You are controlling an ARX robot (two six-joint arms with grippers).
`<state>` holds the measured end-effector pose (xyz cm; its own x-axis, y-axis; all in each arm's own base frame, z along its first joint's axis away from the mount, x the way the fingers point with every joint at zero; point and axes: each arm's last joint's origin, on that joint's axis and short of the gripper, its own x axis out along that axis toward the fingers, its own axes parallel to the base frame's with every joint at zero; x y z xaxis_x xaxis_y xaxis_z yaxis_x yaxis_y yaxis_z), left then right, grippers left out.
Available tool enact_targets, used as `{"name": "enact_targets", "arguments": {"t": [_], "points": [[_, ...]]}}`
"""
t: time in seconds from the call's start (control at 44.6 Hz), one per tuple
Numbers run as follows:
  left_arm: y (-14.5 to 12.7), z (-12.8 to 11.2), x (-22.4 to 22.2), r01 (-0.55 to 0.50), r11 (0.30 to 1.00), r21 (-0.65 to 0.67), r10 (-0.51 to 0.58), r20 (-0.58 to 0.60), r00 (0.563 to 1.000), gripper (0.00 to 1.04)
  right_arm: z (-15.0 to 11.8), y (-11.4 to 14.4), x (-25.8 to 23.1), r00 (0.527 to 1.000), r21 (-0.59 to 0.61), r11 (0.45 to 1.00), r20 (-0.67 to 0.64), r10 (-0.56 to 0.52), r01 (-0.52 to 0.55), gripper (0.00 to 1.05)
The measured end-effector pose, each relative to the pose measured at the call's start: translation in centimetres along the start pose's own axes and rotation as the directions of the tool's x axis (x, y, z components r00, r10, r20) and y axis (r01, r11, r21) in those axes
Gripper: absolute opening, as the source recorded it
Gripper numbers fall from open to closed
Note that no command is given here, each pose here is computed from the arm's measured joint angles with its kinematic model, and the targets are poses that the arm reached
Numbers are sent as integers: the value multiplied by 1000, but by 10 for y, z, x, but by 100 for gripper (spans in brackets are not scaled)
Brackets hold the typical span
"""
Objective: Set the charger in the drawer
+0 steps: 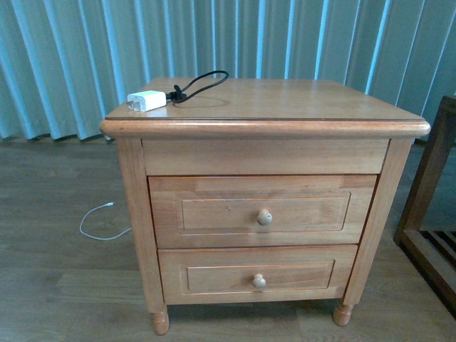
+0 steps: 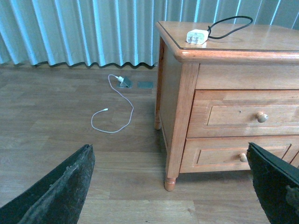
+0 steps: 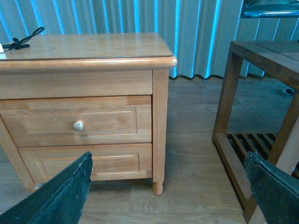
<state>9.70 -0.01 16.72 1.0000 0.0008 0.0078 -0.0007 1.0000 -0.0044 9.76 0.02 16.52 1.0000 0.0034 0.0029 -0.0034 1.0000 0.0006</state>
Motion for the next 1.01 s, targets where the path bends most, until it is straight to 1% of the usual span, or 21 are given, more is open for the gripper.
{"name": "enact_targets", "arguments": {"t": [0.739, 0.762, 0.784, 0.829, 0.896, 1.008], "points": [[0, 0, 0, 0, 1000, 0, 0, 0, 1000, 99, 0, 0, 0, 1000, 0, 1000, -2, 3, -3, 96], [0, 0, 0, 0, 1000, 0, 0, 0, 1000, 99, -1, 0, 0, 999, 12, 999, -39, 32, -32, 96], [0, 0, 0, 0, 1000, 0, 0, 0, 1000, 99, -2, 2, 0, 991, 30, 997, -115, 75, -72, 96], [0, 0, 0, 0, 1000, 0, 0, 0, 1000, 99, -4, 3, 1, 980, 44, 995, -171, 97, -91, 96], [0, 0, 0, 0, 1000, 0, 0, 0, 1000, 99, -5, 6, 4, 968, 65, 991, -219, 125, -113, 96], [0, 0, 0, 0, 1000, 0, 0, 0, 1000, 99, 7, 13, 14, 960, 79, 985, -225, 166, -152, 96]]}}
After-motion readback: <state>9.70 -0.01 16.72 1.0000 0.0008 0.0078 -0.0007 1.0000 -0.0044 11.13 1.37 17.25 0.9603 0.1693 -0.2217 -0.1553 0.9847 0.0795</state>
